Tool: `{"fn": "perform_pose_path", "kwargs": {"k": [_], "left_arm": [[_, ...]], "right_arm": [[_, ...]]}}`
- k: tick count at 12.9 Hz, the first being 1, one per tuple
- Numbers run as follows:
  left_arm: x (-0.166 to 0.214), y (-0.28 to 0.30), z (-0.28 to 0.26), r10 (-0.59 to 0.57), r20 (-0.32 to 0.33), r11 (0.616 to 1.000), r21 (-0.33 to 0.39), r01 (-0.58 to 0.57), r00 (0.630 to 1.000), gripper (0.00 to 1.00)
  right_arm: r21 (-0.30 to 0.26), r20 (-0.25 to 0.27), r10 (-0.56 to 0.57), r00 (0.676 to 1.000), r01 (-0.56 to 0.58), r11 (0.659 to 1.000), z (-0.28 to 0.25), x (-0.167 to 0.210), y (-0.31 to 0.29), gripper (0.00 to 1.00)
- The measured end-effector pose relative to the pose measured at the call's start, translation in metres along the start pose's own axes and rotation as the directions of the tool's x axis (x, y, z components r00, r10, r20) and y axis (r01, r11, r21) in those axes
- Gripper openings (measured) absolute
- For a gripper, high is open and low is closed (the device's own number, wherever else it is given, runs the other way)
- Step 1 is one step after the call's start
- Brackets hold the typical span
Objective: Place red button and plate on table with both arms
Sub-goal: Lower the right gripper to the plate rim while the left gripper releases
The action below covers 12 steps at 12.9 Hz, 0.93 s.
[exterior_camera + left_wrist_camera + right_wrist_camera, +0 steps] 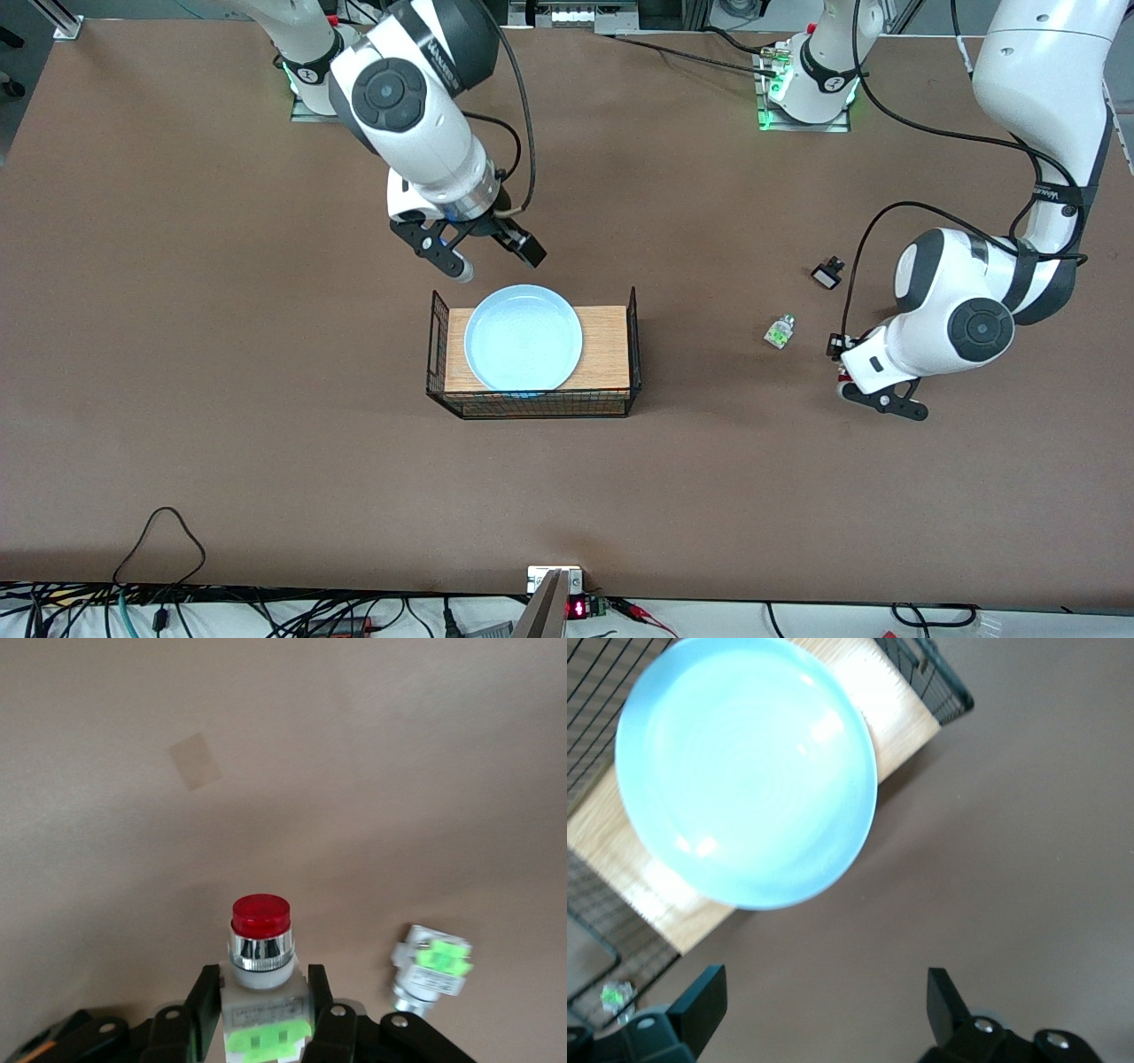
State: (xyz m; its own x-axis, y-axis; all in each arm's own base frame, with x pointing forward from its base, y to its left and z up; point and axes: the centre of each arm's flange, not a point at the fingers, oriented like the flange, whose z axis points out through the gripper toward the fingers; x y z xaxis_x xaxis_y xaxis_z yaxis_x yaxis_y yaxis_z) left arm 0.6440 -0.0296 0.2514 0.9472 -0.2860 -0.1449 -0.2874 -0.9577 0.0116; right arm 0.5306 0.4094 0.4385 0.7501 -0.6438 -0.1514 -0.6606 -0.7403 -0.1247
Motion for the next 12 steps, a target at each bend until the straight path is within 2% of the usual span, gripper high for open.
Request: {"fn": "perform_pose_path", "kwargs": {"k": [4, 8, 12], "left_arm": [[-0.018, -0.011, 0.043, 0.003, -0.023, 1.0, -0.019, -0.003, 1.0, 0.44], [-0.021, -0.009, 0.069, 0.002, -0.011, 0.999, -0.037, -0.003, 1.0, 0.44], [-0.019, -0.007, 0.067, 0.005, -0.017, 0.999, -0.037, -0.005, 1.0, 0.79]], "right_arm": [[0.013, -0.019, 0.088, 0.996, -0.088, 0.996, 0.017, 0.062, 0.015, 1.0], [0.009, -0.02, 0.087, 0.996, -0.087, 0.996, 0.051, 0.055, 0.025, 1.0], [-0.002, -0.016, 0.062, 0.998, -0.062, 0.998, 0.065, 0.036, 0.024, 1.0]]}}
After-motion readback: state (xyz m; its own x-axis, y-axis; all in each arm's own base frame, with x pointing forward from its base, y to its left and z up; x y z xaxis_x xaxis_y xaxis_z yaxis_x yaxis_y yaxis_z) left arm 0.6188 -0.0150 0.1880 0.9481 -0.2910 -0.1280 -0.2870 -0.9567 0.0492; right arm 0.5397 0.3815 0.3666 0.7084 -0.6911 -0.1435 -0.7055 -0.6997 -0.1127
